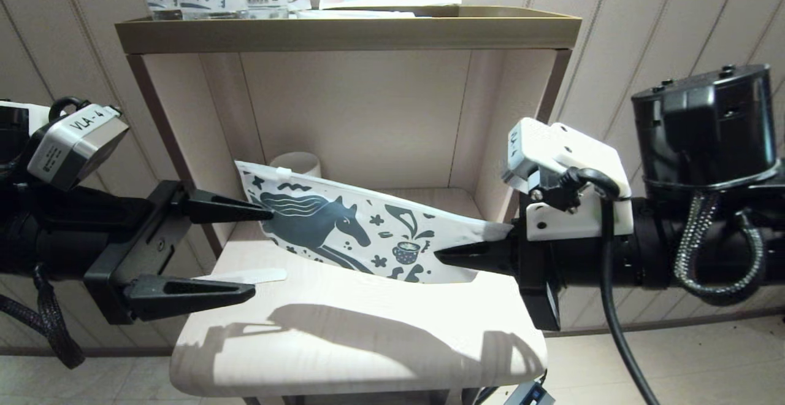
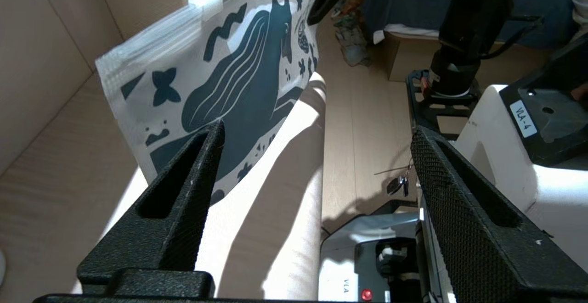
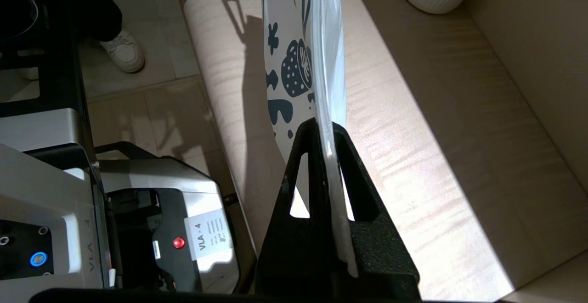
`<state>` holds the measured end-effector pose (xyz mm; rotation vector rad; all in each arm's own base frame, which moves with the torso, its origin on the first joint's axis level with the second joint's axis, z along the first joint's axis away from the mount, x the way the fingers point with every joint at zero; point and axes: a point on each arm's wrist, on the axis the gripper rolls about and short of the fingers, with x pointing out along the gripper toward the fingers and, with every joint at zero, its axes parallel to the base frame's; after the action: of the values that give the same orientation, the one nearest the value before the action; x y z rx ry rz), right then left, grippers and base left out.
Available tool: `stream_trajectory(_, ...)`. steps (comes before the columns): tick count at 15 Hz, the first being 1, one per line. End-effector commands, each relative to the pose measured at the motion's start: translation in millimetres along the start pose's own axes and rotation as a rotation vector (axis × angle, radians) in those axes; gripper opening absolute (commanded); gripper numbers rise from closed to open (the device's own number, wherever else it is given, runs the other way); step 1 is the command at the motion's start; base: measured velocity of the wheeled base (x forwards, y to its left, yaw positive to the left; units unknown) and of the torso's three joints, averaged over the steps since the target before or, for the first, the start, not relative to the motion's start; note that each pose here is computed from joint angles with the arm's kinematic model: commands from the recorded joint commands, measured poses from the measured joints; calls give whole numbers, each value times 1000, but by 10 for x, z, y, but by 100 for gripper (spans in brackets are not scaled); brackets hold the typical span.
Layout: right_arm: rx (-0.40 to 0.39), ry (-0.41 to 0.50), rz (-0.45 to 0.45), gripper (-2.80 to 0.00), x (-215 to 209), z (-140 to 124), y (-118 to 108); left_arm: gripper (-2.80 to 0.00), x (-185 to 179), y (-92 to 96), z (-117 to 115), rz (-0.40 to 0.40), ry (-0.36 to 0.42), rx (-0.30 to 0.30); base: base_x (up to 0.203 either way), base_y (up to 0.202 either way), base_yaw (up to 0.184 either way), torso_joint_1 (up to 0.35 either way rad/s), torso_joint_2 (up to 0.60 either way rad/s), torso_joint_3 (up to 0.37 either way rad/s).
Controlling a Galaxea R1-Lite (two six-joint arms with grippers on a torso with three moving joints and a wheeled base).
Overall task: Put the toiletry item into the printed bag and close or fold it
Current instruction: Hand it to the other hand
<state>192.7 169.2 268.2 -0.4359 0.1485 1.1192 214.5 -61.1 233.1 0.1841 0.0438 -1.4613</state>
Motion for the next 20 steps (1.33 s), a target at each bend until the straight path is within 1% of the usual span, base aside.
stream_trajectory(1, 3, 8, 2, -280, 5, -28, -2, 0, 3, 38, -14, -1, -2, 4, 0, 0, 0, 0, 0, 0)
stream_trajectory(2, 3, 4, -7, -280, -36, -20, -7, 0, -49, 62, -10, 25, -1, 6, 0, 0, 0, 0, 0, 0)
stream_trajectory(4, 6, 9, -16, -280, -225, 2, 41, 0, -165, 136, 11, 82, -1, 35, 0, 0, 0, 0, 0, 0)
stream_trajectory(6, 13, 18, -37, -280, -421, 4, 71, 0, -253, 219, 20, 124, 1, 42, 0, 0, 0, 0, 0, 0)
stream_trajectory(7, 13, 15, -47, -280, -500, 4, 88, 0, -264, 237, 11, 129, 2, 40, 0, 0, 0, 0, 0, 0)
stream_trajectory(9, 18, 27, -35, -280, -568, -8, 135, 0, -257, 232, -15, 125, 4, 33, 0, 0, 0, 0, 0, 0)
stream_trajectory(10, 19, 35, -20, -280, -550, 0, 148, 0, -247, 227, -28, 115, 2, 27, 0, 0, 0, 0, 0, 0)
stream_trajectory(12, 27, 55, 17, -280, -377, -5, 104, 0, -165, 202, -57, 47, -18, 13, 0, 0, 0, 0, 0, 0)
stream_trajectory(14, 46, 80, 73, -280, -129, -41, 39, 0, -116, 138, -53, 11, -27, 16, 0, 0, 0, 0, 0, 0)
stream_trajectory(15, 50, 80, 103, -280, -24, -30, 22, 0, -91, 109, -61, -23, -40, 20, 0, 0, 0, 0, 0, 0)
stream_trajectory(17, 48, 71, 135, -280, 137, 31, -12, 0, -31, 35, -85, -68, -50, 51, 0, 0, 0, 0, 0, 0)
stream_trajectory(19, 45, 60, 146, -280, 192, 84, -10, 0, -8, -42, -170, -83, -48, 118, 0, 0, 0, 0, 0, 0)
stream_trajectory(20, 44, 61, 156, -280, 207, 110, 2, 0, 31, -81, -205, -102, -47, 133, 0, 0, 0, 0, 0, 0)
